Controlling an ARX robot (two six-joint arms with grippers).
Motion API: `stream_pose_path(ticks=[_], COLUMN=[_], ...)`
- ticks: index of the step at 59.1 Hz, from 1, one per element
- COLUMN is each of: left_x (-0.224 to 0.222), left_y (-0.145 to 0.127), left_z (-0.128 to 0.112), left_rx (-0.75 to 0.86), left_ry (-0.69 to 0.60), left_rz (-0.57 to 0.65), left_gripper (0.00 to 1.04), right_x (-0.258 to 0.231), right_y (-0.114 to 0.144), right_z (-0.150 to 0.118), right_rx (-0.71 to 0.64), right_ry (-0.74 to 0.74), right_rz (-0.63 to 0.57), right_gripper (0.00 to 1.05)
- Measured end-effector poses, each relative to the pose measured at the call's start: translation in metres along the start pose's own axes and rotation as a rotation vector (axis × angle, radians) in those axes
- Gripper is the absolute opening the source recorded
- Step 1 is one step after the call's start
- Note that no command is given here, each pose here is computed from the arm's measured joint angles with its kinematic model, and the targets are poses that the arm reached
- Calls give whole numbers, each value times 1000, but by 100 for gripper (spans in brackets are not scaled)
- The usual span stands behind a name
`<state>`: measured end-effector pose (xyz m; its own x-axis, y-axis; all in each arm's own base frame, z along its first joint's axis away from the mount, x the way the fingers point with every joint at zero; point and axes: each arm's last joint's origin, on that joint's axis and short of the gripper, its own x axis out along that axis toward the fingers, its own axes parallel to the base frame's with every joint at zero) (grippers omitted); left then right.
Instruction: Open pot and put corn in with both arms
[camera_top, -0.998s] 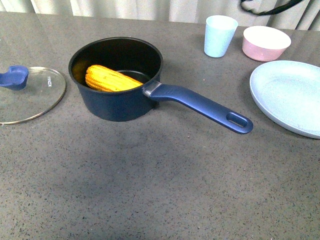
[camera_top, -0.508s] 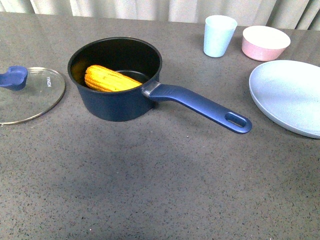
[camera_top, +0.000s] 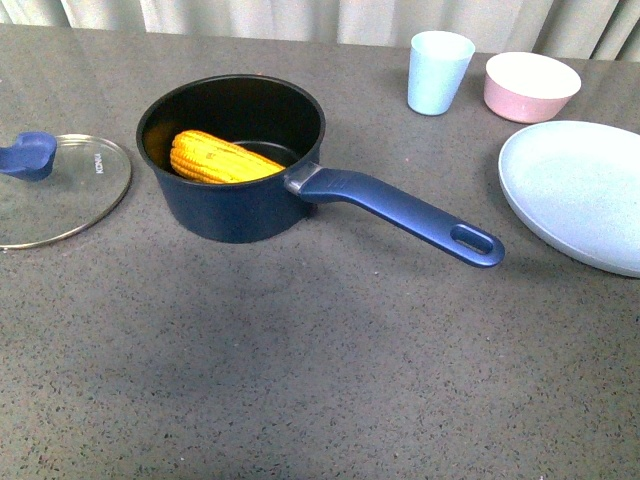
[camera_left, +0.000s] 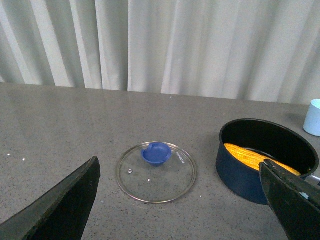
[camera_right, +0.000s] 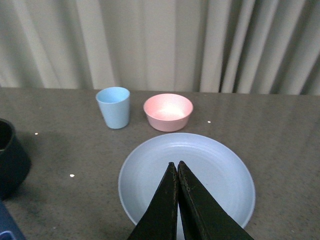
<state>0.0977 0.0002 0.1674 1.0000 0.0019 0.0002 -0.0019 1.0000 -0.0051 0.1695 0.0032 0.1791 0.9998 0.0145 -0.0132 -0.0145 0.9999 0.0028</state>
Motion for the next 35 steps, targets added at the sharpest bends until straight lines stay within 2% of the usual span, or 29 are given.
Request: stream_pose_path(ticks=[22, 35], left_x=[0, 0], left_y=[0, 0], left_z=[0, 0], left_rx=[0, 0], left_ry=[0, 0], left_rz=[0, 0], left_gripper=[96, 96], right_x=[-24, -33], right_y=[-2, -2], right_z=[-13, -9], right_rx=[0, 0], right_ry=[-10, -24], right_rz=[-9, -12], right_gripper=[2, 2])
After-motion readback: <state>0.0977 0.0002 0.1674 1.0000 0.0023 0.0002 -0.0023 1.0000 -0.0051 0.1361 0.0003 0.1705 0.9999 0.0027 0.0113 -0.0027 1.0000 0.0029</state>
